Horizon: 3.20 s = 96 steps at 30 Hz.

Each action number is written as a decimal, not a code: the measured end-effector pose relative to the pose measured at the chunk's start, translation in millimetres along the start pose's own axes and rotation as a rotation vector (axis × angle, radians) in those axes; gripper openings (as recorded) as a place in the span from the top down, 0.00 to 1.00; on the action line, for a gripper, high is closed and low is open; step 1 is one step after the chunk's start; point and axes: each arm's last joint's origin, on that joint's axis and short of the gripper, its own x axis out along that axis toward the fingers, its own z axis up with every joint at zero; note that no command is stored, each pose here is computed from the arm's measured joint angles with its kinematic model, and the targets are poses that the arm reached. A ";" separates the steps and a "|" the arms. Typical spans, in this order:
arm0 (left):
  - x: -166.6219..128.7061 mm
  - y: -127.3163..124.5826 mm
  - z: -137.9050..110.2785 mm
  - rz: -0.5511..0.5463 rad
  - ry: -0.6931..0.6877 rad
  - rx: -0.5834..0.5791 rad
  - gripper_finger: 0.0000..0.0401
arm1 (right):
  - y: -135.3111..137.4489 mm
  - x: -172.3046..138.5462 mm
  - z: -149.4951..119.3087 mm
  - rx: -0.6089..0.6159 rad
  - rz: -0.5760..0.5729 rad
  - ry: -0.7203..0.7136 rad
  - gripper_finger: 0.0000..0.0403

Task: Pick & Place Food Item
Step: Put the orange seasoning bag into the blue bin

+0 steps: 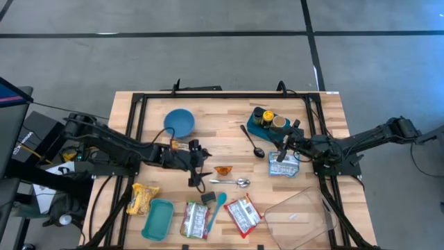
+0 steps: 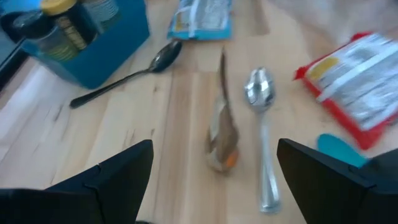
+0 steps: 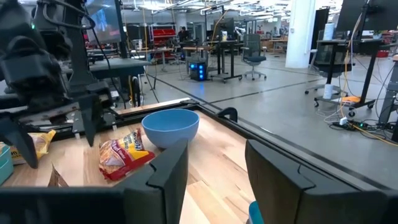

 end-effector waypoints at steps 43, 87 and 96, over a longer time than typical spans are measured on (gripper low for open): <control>43.5 2.1 -16.2 -0.030 -0.005 -0.125 0.36 | 0.0 0.0 -0.7 -0.004 0.000 0.006 0.62; 43.4 12.9 2.5 -0.006 -0.190 -0.159 1.00 | 7.2 -1.1 1.7 0.003 0.157 0.004 0.62; 48.3 33.8 7.7 -0.079 -0.211 -0.190 1.00 | 19.3 13.1 4.4 -0.042 0.176 0.073 0.62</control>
